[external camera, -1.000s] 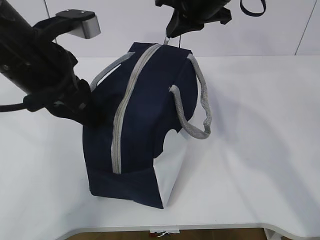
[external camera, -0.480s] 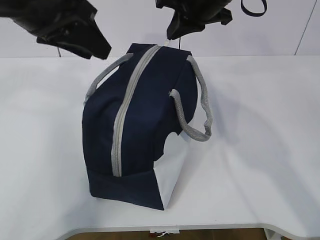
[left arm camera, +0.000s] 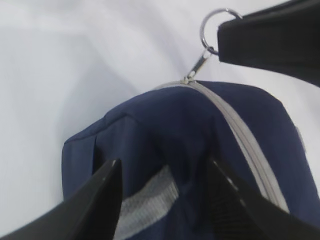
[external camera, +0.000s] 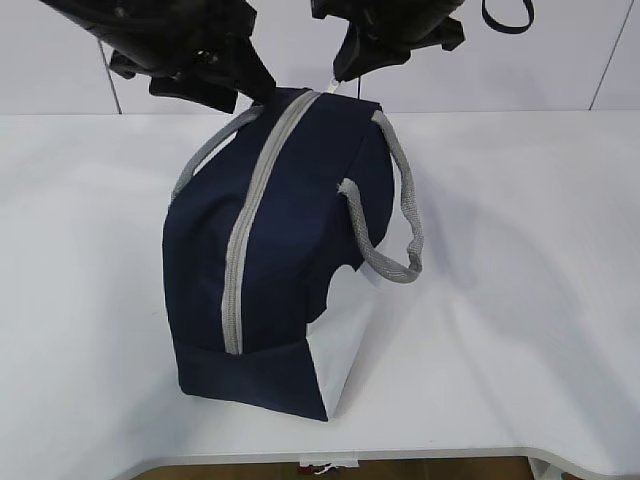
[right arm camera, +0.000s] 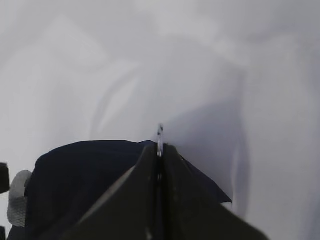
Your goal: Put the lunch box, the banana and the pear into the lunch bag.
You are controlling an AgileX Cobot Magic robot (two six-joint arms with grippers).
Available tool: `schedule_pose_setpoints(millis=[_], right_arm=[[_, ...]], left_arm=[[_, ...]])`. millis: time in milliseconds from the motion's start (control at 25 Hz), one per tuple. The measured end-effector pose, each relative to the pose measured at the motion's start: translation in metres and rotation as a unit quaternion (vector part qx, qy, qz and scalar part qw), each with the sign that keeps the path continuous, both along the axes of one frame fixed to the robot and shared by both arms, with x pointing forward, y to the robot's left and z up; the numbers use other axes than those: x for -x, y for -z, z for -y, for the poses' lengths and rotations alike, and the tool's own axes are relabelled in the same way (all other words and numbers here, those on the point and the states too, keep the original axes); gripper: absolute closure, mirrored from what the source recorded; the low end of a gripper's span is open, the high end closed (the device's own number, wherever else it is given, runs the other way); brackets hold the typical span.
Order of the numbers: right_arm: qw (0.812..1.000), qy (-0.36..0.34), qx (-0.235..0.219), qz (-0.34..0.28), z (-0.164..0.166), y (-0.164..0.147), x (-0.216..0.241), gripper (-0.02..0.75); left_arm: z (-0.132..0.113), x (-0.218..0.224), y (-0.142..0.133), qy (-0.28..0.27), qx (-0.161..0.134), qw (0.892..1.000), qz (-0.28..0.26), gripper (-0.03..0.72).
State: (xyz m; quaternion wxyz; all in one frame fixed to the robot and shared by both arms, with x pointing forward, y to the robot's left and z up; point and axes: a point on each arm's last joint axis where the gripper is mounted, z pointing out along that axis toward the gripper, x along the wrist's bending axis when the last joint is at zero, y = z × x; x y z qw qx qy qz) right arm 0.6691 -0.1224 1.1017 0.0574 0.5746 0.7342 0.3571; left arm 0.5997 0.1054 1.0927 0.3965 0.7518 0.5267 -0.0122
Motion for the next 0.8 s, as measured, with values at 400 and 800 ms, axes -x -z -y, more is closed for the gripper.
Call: schedule_pose_setpoints(millis=[400,800], right_arm=[[1.000,0.000,-0.002,-0.001,0.000,0.000,0.000,0.724],[1.000,-0.001,-0.001,0.000,0.000,0.000,0.000,0.724]], left_arm=[[0.010,-0.018,0.028,-0.009,0.010,0.999,-0.031,0.269],[0.012,-0.018,0.030,0.021,0.006,1.000,-0.009,0.658]])
